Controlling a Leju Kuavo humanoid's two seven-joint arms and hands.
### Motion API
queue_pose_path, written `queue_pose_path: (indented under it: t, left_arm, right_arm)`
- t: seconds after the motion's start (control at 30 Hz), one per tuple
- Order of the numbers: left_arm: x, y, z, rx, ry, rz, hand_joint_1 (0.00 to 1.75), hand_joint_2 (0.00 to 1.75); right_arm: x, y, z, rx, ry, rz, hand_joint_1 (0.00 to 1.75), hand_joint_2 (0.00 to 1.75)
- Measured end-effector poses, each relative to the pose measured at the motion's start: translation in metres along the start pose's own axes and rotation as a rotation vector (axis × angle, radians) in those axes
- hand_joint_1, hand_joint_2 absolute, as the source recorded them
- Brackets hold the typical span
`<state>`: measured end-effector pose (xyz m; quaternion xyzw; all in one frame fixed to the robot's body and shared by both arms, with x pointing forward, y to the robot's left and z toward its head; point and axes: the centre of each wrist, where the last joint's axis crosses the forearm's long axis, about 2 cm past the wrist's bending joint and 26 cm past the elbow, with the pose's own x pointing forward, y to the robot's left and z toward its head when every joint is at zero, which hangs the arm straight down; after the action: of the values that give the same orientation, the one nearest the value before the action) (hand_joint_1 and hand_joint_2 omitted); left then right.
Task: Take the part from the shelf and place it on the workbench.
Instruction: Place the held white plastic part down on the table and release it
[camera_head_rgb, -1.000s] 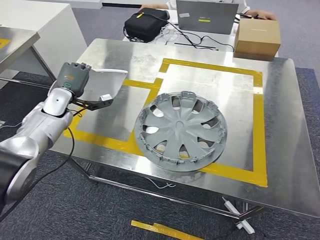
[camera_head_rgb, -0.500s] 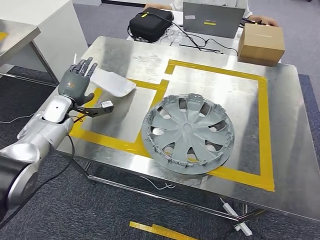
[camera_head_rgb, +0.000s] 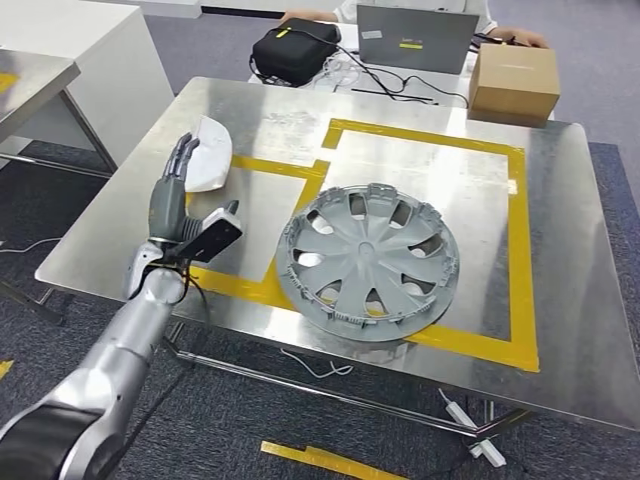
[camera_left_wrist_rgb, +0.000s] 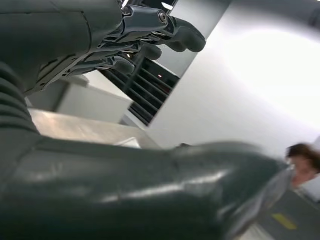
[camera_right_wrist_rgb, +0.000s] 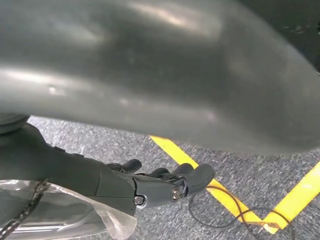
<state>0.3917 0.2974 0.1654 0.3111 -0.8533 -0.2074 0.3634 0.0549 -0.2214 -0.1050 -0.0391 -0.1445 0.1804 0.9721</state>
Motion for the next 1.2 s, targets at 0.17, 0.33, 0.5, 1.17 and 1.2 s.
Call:
queue_pose_path:
  t: [0.17, 0.33, 0.5, 1.17, 1.2]
  left_arm:
    - [0.052, -0.003, 0.041, 0.129, -0.056, 0.234, 0.00, 0.00]
    - [0.083, 0.005, 0.049, 0.217, -0.112, 0.317, 0.00, 0.00]
    - [0.110, 0.007, 0.065, 0.271, -0.122, 0.552, 0.00, 0.00]
    - [0.153, -0.009, 0.135, 0.054, -0.069, 0.916, 0.00, 0.00]
    - [0.151, -0.010, 0.140, 0.046, -0.051, 0.900, 0.00, 0.00]
  right_arm:
    - [-0.004, 0.001, 0.001, -0.010, 0.028, -0.028, 0.00, 0.00]
    - [-0.005, 0.001, 0.001, -0.018, 0.027, -0.044, 0.00, 0.00]
    - [-0.008, 0.001, 0.001, -0.038, 0.012, -0.079, 0.00, 0.00]
    - [-0.007, 0.002, 0.001, 0.013, 0.077, -0.106, 0.00, 0.00]
    - [-0.007, 0.002, 0.001, 0.012, 0.077, -0.107, 0.00, 0.00]
